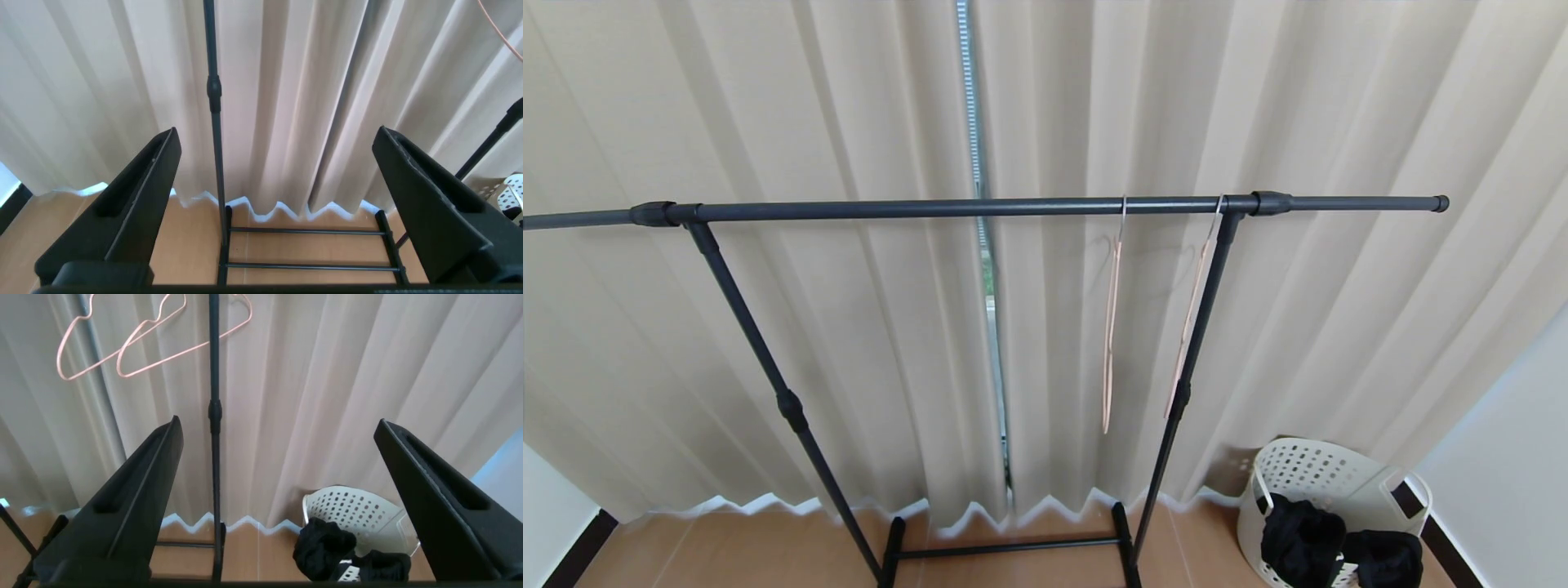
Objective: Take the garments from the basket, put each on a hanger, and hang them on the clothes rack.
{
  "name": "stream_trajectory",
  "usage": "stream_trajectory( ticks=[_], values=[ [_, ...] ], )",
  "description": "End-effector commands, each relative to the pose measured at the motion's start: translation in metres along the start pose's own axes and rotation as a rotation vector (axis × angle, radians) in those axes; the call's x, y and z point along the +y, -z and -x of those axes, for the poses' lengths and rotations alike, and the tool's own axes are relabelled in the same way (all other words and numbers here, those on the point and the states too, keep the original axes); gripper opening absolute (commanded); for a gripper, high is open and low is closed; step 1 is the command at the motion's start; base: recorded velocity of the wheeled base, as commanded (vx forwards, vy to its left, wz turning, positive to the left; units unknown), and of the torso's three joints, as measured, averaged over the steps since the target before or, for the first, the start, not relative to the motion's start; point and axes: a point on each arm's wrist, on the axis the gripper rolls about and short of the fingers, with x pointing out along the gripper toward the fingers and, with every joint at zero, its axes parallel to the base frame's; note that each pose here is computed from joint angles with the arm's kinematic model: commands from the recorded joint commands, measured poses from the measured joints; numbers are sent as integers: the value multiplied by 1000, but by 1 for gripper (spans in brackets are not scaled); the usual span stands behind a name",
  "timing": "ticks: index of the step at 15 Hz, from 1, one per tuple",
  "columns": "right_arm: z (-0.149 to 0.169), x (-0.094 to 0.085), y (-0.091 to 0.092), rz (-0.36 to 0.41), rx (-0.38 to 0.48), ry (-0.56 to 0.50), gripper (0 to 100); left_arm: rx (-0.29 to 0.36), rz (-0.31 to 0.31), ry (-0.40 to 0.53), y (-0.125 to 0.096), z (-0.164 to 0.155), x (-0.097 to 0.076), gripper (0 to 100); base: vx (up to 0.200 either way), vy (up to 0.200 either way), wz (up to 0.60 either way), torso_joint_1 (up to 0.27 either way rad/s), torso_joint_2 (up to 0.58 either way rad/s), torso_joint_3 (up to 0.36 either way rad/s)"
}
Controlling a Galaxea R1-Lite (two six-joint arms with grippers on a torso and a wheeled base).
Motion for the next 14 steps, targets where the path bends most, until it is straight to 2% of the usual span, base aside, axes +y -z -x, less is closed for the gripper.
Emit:
stream_trajectory(
  ticks=[1,14],
  values=[
    [0,0,0,2,4,-3,100,1,0,-1,0,0,0,100,0,0,0,0,0,0],
    [0,0,0,-4,-4,-2,100,1,-3,1,0,0,0,100,0,0,0,0,0,0]
  ],
)
